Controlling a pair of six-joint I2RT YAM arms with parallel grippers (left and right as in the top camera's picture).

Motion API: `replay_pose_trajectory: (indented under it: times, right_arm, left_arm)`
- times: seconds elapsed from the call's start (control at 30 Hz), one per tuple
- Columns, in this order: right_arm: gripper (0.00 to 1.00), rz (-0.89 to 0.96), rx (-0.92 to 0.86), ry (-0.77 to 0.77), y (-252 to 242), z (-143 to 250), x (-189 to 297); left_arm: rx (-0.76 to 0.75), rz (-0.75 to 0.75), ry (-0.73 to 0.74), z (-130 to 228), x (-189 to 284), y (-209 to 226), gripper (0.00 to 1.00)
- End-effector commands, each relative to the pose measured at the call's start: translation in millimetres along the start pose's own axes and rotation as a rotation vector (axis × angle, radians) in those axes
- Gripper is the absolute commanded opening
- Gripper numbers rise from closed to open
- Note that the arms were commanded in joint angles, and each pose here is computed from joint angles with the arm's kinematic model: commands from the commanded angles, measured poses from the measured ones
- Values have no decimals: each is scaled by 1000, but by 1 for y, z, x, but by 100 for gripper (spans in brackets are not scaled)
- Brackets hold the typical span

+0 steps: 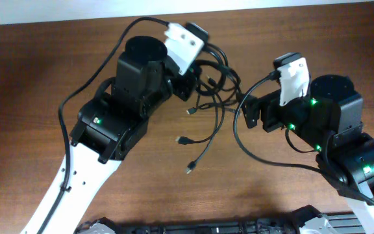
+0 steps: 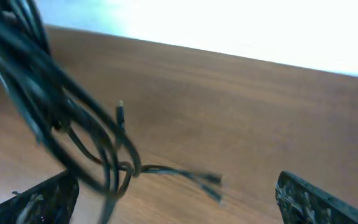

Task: Untangle cables

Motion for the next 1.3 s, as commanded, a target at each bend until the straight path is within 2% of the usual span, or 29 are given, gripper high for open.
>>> replay_pose_trajectory:
  times: [0.0, 0.17, 0.3, 0.47, 0.6, 0.8, 1.03, 1.27]
  right_arm:
    - [99, 30, -243, -20, -4, -4, 4]
    - [99, -69, -268, -43, 11, -12, 5]
    - [99, -73, -266, -58, 11, -16, 3]
    - [99, -79, -269, -36, 10, -15, -12]
    - [99, -123, -268, -30, 16, -17, -18]
    - [99, -119, -265, -47, 15, -21, -19]
    - [99, 42, -275, -15, -10, -12, -36]
    - [99, 188, -277, 80, -31, 11, -48]
  left_arm:
    - [337, -87, -57, -10, 2, 16, 0]
    - [616, -77, -68, -10, 2, 15, 0]
    - [712, 10, -31, -8, 1, -1, 0]
    - [700, 47, -20, -7, 2, -20, 0]
    - [695, -13, -52, -8, 2, -15, 0]
    - [695, 3, -41, -8, 2, -17, 0]
    - [686, 234, 75, -3, 6, -55, 0]
    - [685, 253, 74, -5, 12, -57, 0]
Point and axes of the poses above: each gripper's point midway between its finger pads, its own x axis back along the fingers, its own y axis along the line the jaws close on, z = x × y, the point moved 2 cm from there along x, back along the fingers, and after that the axes turned 9 degrees about x, right-handed, at the moved point
